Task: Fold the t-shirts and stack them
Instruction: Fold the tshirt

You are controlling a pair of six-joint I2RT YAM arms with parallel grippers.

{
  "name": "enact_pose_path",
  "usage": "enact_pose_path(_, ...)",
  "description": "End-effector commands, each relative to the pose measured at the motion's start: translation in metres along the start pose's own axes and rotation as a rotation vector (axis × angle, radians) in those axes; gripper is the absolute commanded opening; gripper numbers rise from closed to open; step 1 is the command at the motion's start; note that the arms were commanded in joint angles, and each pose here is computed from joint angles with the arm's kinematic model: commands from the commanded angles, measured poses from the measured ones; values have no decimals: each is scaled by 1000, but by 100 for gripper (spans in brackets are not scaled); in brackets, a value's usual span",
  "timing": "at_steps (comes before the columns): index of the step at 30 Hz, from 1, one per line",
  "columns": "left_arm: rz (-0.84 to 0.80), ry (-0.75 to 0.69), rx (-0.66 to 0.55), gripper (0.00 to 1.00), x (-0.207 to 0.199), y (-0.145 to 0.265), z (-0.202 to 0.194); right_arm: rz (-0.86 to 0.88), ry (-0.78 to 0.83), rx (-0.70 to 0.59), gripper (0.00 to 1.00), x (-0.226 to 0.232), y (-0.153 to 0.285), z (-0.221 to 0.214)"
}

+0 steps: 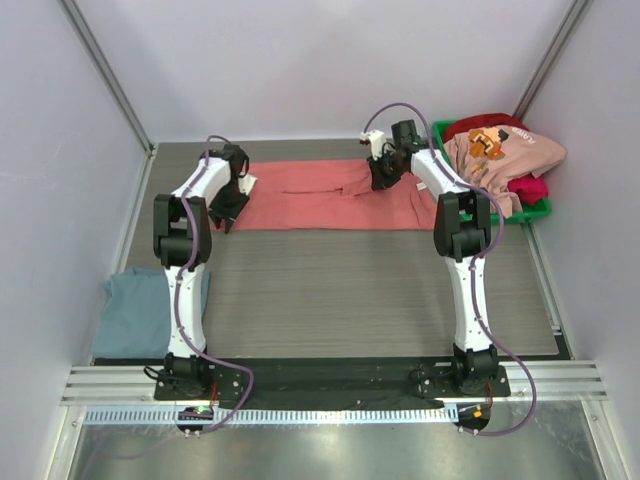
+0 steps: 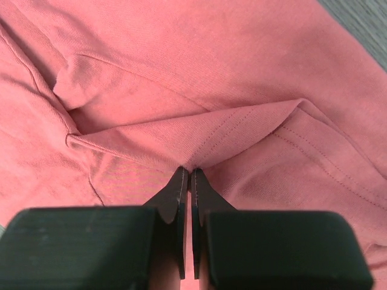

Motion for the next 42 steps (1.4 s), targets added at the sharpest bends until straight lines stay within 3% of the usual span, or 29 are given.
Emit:
enact_pose_path(1,4,-12,-13,34,-1,5,-1,-21,74,-67,5,7,21,28)
enact_pose_path(9,10,-14,-22,33,0,9,0,-104,204,-223,7,23,22,82)
enact_pose_path(12,36,-6,-49,34,3,20,1,-165,211,-258,30,29,15,101)
enact_pose_path(14,64,-3,-98,35,8,39,3,-208,195,-301,36,26,33,112)
enact_pose_path(19,97,-65,-276,51,20,107,3,-199,109,-350,40,30,94,112)
enact_pose_path(21,78,-206,-331,61,18,125,-7,-183,100,-384,40,40,129,112)
enact_pose_path(22,81,-259,-335,61,18,123,-9,-159,91,-328,40,45,121,92)
enact_pose_path(25,32,-529,-173,58,12,98,-28,-118,116,-301,41,58,128,68)
enact_pose_path(27,27,-596,-75,51,16,86,-35,-117,123,-313,40,62,135,62)
enact_pose_path(36,-95,-561,-58,46,17,59,-18,-88,67,-277,40,59,132,38)
enact_pose_path(42,-84,-564,-40,46,19,40,-10,-93,24,-271,41,53,129,34)
Point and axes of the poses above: each gripper's point midway between its finger pads, its own y axis back along the fingers, its own x axis along the line the jaws close on, z = x × y, the point moved 9 cm from there along y, back along the fingers, and after that the axes turned 5 degrees about -y, right-handed, at the moved point
